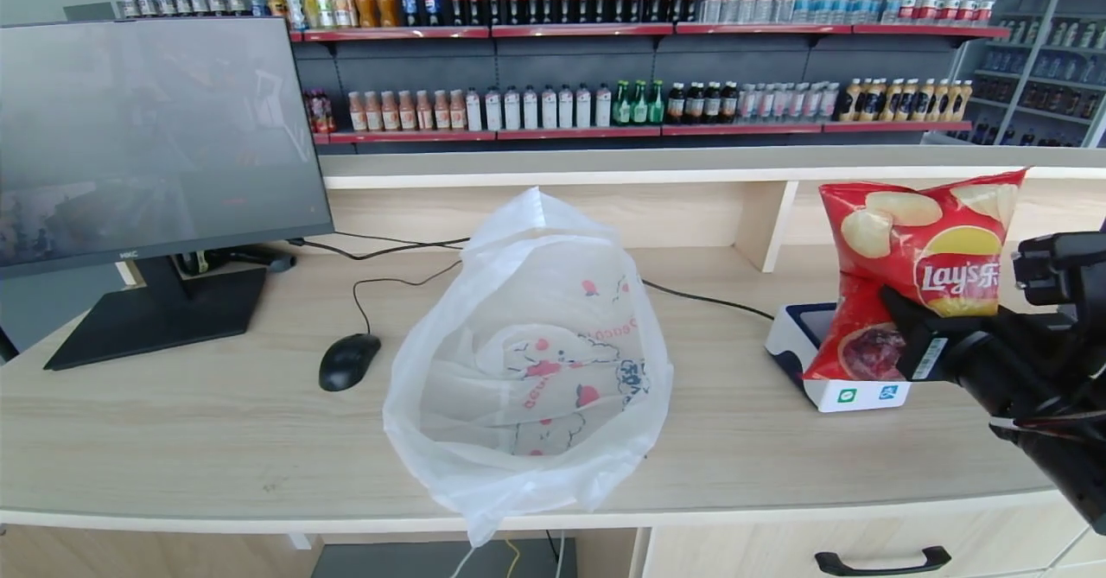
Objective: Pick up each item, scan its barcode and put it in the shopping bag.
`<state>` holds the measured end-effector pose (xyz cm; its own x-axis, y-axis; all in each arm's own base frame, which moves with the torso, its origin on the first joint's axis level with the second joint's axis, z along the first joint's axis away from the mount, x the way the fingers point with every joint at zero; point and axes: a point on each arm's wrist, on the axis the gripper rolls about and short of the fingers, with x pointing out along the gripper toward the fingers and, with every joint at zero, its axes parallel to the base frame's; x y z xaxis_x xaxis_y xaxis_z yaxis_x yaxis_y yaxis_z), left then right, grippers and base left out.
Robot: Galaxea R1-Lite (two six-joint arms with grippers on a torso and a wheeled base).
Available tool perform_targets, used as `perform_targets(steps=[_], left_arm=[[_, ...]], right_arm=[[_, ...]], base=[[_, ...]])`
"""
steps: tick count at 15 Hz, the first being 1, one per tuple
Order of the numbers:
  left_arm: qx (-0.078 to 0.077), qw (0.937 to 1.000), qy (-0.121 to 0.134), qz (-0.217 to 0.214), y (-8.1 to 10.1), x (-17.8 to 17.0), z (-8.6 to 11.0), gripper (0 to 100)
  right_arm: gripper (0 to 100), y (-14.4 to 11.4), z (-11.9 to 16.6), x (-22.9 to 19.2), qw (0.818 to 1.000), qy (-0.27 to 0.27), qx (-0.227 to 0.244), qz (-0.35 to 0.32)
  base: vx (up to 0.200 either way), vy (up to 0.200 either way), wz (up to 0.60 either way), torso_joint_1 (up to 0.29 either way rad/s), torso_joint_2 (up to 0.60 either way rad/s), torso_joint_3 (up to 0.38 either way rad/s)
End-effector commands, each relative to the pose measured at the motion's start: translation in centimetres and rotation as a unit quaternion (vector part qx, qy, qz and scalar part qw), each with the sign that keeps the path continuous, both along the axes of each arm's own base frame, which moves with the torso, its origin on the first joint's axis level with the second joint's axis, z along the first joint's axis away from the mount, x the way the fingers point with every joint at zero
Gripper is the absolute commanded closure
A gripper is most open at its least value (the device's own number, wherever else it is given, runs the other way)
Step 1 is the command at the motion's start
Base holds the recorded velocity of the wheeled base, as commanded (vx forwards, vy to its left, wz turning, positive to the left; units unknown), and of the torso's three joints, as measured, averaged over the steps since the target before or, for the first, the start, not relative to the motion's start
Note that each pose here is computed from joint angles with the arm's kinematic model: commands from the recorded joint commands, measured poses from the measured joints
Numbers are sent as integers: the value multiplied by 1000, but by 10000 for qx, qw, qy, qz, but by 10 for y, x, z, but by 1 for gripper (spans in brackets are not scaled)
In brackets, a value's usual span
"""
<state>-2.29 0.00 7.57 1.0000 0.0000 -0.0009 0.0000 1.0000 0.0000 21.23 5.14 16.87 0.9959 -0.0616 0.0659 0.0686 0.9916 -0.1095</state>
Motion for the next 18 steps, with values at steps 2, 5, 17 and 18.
perform_targets(steps=[2, 5, 17, 18], left_arm=[[0, 10000, -4, 0, 0, 0, 0, 0], [0, 10000, -4, 0, 0, 0, 0, 0], [0, 10000, 3, 0, 0, 0, 0, 0], [8, 10000, -4, 0, 0, 0, 0, 0]], right_arm=[[100, 3, 2, 14, 9996, 94, -252, -61], [100, 2, 1, 12, 9988, 225, -361, -231], [100, -4, -4, 11, 9969, 631, -377, -286], [100, -4, -6, 9, 9970, 653, -302, -285]], base=[[0, 0, 0, 0, 0, 0], [0, 0, 0, 0, 0, 0], [0, 0, 0, 0, 0, 0], [0, 0, 0, 0, 0, 0]])
